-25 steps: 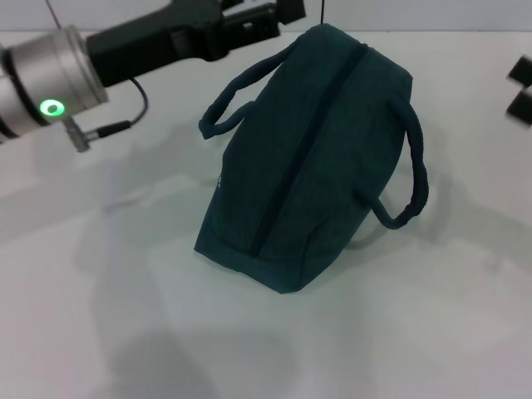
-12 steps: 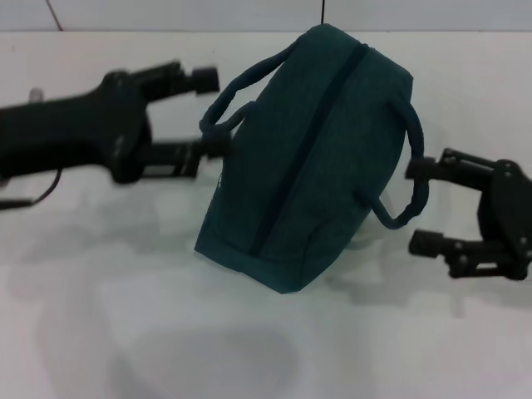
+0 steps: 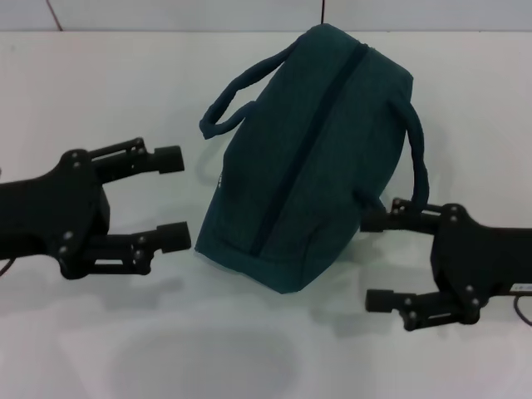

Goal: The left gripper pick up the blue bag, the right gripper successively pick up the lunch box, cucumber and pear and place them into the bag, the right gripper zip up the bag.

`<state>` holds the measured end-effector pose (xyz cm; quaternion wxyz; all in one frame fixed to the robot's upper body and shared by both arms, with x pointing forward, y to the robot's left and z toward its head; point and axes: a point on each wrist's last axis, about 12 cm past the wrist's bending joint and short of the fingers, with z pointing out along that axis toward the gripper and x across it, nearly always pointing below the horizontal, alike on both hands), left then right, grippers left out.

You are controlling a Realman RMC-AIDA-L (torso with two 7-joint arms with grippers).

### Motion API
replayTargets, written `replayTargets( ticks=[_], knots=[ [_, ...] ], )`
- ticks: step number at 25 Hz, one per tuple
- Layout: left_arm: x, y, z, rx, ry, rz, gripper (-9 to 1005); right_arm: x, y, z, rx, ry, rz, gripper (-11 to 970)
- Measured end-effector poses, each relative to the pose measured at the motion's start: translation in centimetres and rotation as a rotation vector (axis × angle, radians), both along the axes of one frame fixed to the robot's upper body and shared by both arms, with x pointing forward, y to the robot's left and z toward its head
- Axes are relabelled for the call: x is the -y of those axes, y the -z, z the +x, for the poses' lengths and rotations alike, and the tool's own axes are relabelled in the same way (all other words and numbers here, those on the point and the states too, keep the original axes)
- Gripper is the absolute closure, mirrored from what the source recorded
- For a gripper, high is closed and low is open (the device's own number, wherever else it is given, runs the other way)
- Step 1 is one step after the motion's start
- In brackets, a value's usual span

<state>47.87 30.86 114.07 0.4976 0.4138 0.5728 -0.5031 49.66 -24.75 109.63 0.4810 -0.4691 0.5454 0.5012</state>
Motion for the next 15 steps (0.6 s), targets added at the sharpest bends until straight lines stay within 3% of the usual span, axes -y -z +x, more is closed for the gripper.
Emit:
replayTargets(
  ticks=[15],
  knots=[
    [0.65,0.37,0.07,-0.032,0.015,0.007,116,-0.52,-0.19,0.10,0.006,-0.016,0.028,90]
  ],
)
